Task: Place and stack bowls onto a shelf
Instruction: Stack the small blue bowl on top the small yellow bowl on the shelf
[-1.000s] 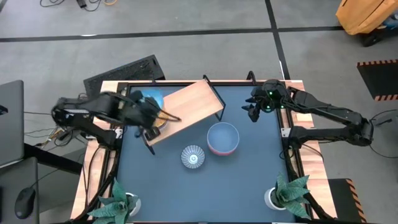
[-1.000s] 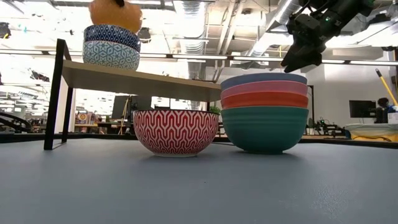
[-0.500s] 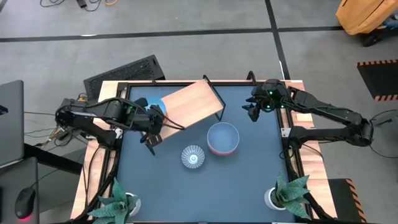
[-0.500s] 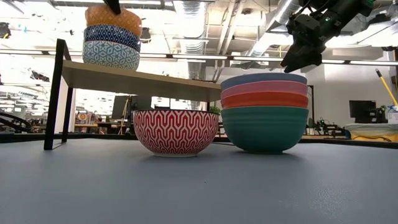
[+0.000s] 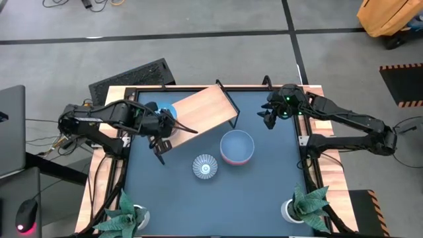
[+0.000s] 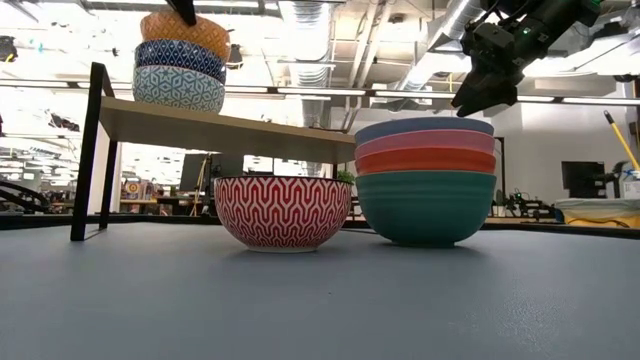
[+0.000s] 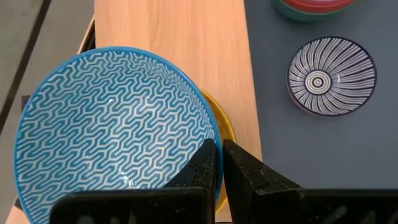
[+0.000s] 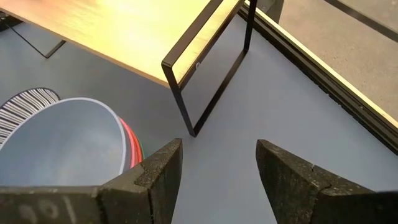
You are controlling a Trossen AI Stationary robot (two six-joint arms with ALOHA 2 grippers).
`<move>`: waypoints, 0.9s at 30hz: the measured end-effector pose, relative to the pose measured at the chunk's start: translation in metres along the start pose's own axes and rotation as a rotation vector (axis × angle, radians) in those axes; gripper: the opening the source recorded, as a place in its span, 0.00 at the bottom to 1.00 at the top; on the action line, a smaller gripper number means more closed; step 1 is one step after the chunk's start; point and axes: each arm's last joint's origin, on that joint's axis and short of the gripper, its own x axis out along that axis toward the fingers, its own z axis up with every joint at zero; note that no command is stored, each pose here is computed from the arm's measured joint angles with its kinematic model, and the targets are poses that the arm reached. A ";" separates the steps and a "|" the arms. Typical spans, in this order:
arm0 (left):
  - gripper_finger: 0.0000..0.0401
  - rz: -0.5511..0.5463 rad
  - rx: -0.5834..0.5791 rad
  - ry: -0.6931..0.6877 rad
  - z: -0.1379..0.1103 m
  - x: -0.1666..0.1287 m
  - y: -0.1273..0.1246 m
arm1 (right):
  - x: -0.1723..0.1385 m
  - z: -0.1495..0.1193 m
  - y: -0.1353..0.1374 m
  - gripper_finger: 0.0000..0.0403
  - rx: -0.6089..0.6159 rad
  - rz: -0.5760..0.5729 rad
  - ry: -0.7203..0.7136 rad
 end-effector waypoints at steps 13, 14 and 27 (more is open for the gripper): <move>0.00 -0.006 -0.026 -0.140 -0.004 -0.023 0.017 | 0.000 0.000 0.000 0.57 -0.003 0.000 0.000; 0.00 0.005 -0.035 -0.162 -0.006 -0.027 0.020 | 0.000 0.000 0.000 0.57 -0.003 0.000 0.000; 0.00 -0.025 -0.057 -0.356 -0.011 -0.039 0.029 | 0.000 0.002 0.000 0.57 -0.016 0.003 -0.019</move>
